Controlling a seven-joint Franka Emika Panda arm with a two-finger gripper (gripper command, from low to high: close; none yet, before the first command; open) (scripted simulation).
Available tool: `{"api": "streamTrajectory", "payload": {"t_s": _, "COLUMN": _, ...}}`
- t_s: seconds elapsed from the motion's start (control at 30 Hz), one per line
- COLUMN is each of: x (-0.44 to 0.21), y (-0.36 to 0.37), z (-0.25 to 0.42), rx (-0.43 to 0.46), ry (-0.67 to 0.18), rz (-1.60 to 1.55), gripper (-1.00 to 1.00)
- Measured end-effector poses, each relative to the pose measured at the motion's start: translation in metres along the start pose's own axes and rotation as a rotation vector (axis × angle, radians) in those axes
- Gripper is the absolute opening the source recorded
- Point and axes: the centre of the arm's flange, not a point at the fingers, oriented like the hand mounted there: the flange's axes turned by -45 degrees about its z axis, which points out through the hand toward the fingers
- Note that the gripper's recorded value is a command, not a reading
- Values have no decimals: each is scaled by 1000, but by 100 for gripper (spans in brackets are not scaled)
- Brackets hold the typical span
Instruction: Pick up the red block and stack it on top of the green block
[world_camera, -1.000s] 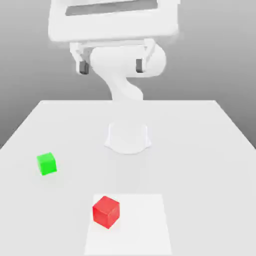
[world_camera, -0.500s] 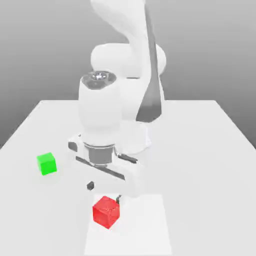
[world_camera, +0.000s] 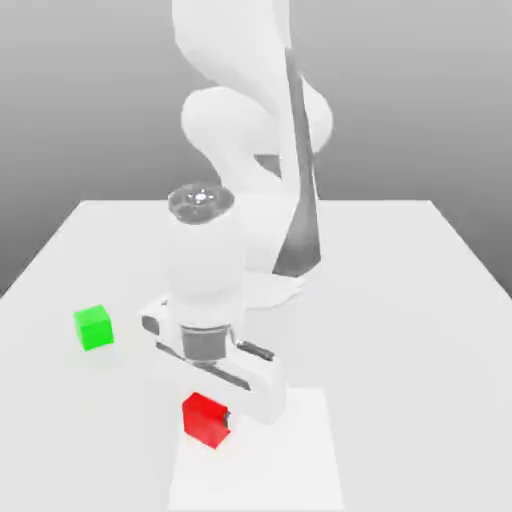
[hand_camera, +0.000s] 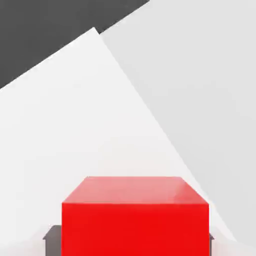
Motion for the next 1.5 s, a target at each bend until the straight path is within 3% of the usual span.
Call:
{"api": "streamTrajectory", "payload": {"t_s": 0.4, "x": 10, "y": 150, "z": -45, "rx": -47, "ry": 11, "rz": -208, "gripper": -100}}
{"api": "streamTrajectory", "payload": {"t_s": 0.87, "x": -61, "y": 302, "z": -56, "rx": -11, "ry": -5, "rz": -512, "gripper": -100}}
{"api": "streamTrajectory", "payload": {"t_s": 1.5, "x": -67, "y": 314, "z": -18, "rx": 13, "ry": 19, "rz": -550, "gripper": -100}}
